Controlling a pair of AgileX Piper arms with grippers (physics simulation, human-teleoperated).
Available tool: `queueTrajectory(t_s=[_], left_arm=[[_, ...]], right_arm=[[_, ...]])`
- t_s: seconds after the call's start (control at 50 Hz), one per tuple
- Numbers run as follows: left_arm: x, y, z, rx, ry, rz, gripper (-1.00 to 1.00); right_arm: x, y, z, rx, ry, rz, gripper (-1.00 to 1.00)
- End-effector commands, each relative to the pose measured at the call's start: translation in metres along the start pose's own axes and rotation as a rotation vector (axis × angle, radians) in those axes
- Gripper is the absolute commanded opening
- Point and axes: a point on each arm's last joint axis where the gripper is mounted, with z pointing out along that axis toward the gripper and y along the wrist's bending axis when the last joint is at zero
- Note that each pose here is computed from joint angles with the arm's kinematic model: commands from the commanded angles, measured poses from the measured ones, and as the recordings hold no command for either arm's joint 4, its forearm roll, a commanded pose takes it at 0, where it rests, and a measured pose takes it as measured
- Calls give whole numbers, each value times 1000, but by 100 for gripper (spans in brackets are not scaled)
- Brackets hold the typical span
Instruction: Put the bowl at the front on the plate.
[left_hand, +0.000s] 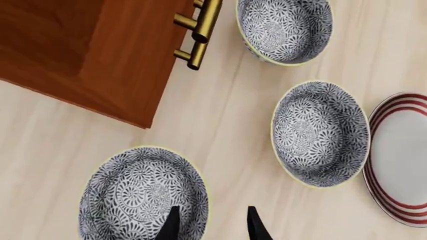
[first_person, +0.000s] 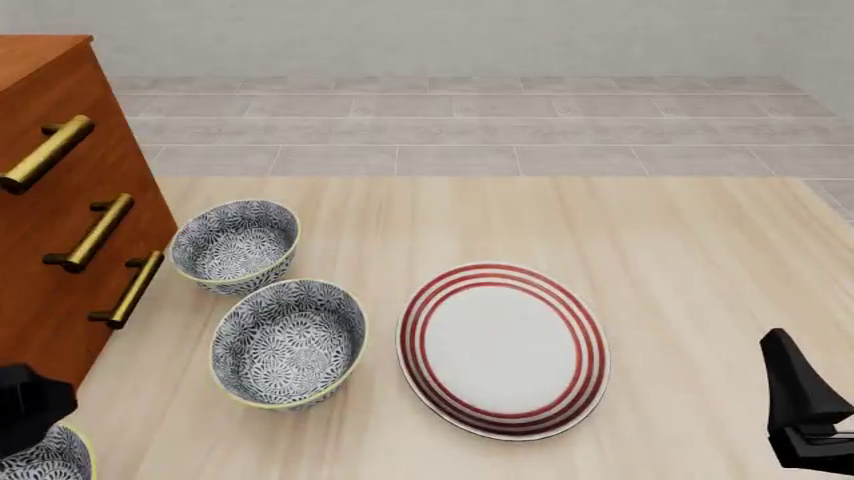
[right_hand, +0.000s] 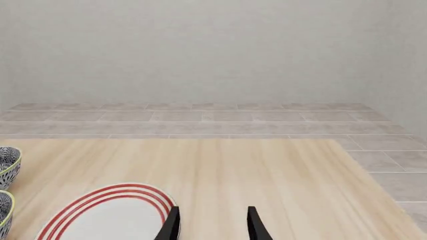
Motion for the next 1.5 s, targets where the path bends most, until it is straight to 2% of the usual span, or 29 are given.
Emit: queueTrajectory(t_s=[0.02, 0.34, 1.24, 1.5], left_arm=[[0, 1, 17, -15, 17, -6, 100], [2, 2, 41, -23, 44, -5, 100], [10, 6, 71, -43, 85, -17, 100], [19, 9, 84, -52, 106, -20, 100]], right_arm=[[2, 0, 0, 0, 0, 0, 100], [2, 0, 0, 0, 0, 0, 100], [2, 0, 0, 0, 0, 0, 100], [2, 0, 0, 0, 0, 0, 100]])
